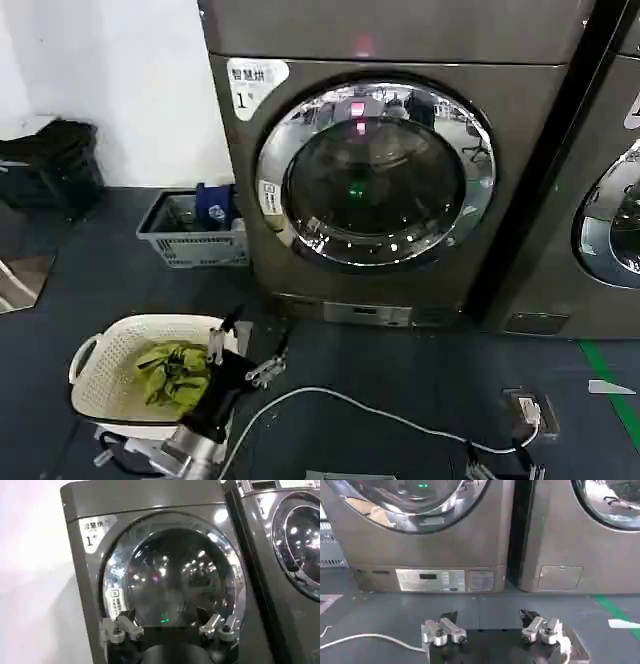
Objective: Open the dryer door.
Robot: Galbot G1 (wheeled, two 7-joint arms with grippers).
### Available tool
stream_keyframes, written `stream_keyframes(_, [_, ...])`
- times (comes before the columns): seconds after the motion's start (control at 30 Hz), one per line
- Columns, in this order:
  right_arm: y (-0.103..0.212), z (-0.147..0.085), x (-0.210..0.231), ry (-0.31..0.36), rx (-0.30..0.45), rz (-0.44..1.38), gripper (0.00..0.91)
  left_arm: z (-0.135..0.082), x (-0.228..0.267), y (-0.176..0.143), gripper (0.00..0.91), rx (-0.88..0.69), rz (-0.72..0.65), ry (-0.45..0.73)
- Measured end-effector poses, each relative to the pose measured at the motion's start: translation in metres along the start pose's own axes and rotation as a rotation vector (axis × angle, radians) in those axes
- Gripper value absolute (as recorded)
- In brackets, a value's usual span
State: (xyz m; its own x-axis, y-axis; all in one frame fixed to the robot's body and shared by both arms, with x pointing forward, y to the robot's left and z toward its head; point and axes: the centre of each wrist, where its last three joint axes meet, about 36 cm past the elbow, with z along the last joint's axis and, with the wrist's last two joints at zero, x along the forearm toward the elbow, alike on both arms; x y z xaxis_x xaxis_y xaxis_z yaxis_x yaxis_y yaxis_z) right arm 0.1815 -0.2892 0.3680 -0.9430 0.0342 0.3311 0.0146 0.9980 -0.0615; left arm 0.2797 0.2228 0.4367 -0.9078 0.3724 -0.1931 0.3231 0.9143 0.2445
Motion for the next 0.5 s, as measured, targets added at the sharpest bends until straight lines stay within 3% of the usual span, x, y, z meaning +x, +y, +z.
stream_keyframes(0.17, [0.002,-0.005,-0.015,-0.114,0.091,-0.048,0.907,0.001,0.002,0.0,0.907,0.023,0.003,0.023])
stream_keyframes(0.5, [-0.017,-0.041,-0.067,-0.251,0.118,-0.164,0.907,-0.002,0.014,0.003,0.907,0.042,0.012,0.02])
